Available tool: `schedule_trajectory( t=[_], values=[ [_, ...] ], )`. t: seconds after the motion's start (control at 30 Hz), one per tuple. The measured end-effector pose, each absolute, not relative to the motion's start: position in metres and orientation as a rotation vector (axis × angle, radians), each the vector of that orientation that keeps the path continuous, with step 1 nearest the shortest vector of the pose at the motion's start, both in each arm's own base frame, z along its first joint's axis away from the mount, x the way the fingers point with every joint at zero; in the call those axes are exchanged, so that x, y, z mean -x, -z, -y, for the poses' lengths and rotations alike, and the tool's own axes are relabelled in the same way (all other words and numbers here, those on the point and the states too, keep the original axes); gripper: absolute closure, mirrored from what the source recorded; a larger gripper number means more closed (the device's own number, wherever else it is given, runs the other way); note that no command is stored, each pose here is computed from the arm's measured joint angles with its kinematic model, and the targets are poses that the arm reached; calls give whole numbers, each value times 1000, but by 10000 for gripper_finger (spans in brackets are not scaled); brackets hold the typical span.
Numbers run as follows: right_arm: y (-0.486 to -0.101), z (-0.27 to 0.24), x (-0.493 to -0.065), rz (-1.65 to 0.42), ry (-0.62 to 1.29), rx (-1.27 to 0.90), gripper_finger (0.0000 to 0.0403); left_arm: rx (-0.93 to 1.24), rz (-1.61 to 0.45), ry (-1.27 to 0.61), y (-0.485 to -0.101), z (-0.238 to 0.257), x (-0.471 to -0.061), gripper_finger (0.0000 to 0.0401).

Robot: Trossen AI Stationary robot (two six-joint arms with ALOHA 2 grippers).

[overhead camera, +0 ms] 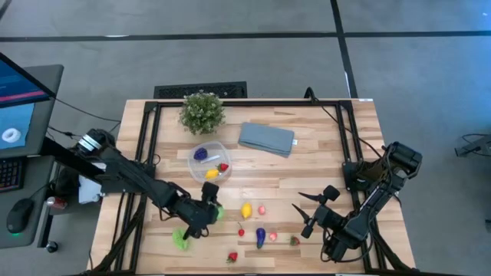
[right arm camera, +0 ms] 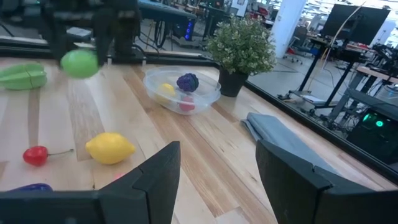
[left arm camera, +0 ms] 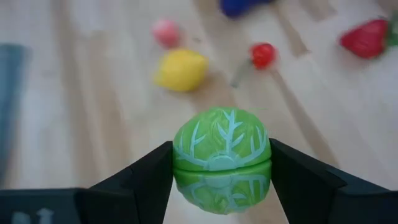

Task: Pick and placing Produce into tupperware
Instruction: Put the cabbage into the transparent bin

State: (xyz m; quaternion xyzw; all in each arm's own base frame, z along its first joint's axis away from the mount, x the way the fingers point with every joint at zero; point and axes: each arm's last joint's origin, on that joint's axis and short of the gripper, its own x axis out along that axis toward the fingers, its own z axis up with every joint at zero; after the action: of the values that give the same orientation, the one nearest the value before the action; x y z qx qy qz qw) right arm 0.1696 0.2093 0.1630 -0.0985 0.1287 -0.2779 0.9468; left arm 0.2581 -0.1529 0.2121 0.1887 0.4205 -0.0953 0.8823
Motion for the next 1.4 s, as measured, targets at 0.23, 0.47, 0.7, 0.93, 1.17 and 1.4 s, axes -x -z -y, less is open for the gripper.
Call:
schedule_trajectory(
  t=[0.23,0.47,0.7,0.93,1.17,1.4],
  values=[
    [-163,-209,-170,-279,565,196,168,-481,-858,58,-234,134,-244,168],
    [-162,-209,-170,-278,566,192,168,-496,-942,-61,-237,104,-243,168],
    [-162,-210,-170,-278,565,189,168,-504,-1016,-135,-234,75,-249,168],
    [-162,-210,-170,-289,564,185,168,-491,-1081,-203,-232,47,-253,168],
    [-162,-210,-169,-305,561,176,168,-439,-1190,-246,-229,22,-249,168],
    [-162,-212,-167,-304,550,178,168,-353,-1218,-226,-228,9,-250,168]
  ],
)
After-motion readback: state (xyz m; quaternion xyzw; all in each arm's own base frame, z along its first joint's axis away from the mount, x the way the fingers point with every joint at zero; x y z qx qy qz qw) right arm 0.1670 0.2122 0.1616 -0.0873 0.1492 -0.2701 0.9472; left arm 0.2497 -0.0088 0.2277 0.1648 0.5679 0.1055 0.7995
